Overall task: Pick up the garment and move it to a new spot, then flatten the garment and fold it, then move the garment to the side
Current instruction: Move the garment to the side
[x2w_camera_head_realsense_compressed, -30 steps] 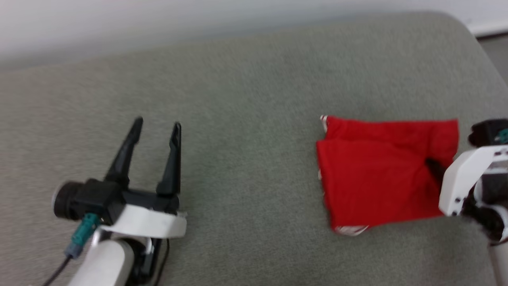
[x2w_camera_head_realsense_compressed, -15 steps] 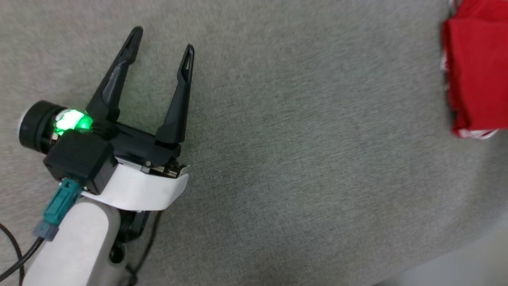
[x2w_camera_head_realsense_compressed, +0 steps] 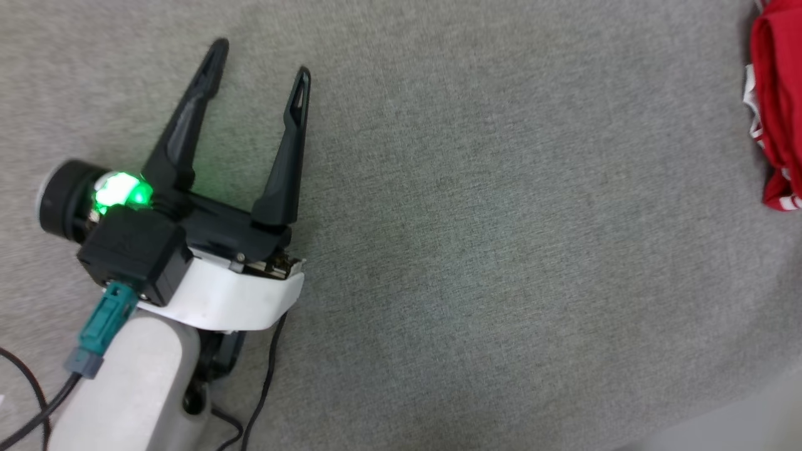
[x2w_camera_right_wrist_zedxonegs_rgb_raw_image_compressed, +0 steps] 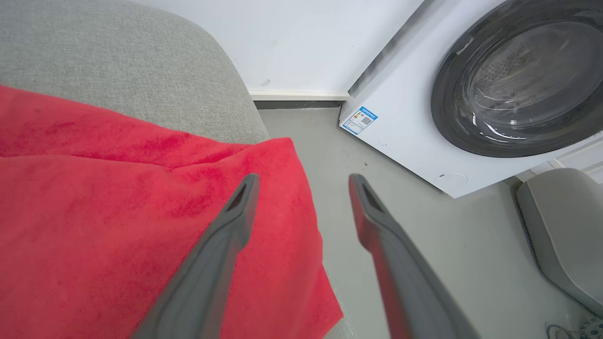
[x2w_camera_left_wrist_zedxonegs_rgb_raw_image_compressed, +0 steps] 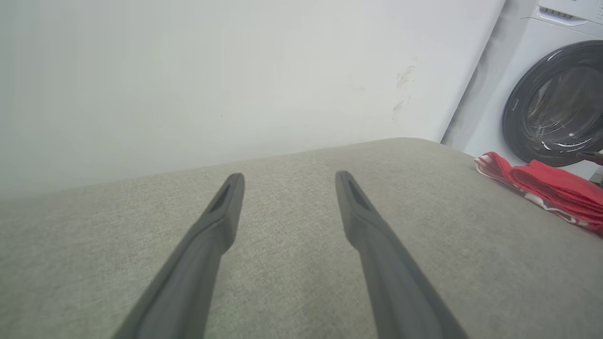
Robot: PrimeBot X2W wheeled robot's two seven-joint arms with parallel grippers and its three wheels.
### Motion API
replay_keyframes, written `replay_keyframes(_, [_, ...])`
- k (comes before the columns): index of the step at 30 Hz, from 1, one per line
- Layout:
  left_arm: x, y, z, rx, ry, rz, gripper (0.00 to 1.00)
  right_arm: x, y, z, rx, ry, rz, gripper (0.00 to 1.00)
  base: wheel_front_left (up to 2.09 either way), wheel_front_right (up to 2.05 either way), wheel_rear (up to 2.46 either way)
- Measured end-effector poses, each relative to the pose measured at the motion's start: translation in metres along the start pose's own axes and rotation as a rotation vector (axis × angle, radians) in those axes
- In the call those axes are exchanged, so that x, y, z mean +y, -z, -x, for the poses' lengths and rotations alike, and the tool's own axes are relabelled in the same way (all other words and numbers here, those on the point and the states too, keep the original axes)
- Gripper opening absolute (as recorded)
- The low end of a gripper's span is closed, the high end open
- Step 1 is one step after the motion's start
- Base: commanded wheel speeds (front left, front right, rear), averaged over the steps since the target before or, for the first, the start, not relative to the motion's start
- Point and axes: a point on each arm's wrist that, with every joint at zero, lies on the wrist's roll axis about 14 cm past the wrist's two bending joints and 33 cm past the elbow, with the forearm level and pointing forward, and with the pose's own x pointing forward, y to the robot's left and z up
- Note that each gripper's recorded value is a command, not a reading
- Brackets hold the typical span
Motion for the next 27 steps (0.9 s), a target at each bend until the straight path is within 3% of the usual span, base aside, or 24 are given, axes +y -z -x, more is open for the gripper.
replay_keyframes(6, [-0.003,-0.018,0.022,0.008,-0.068,0.006,1.00,0.001,-0.019,0.023,-0.110,-0.055,0.011,1.00,0.00,0.00,0.00])
replay_keyframes(11, [-0.009,-0.034,0.052,0.031,-0.137,0.009,1.00,0.018,-0.016,0.057,-0.141,-0.144,-0.046,1.00,0.00,0.00,0.00])
replay_keyframes(20, [-0.007,-0.068,0.122,0.041,-0.301,-0.034,1.00,0.095,-0.020,0.138,-0.194,-0.376,-0.211,1.00,0.00,0.00,0.00])
replay_keyframes(27, [0.021,-0.100,0.181,0.001,-0.478,-0.098,1.00,0.166,-0.067,0.202,-0.327,-0.578,-0.313,1.00,0.00,0.00,0.00])
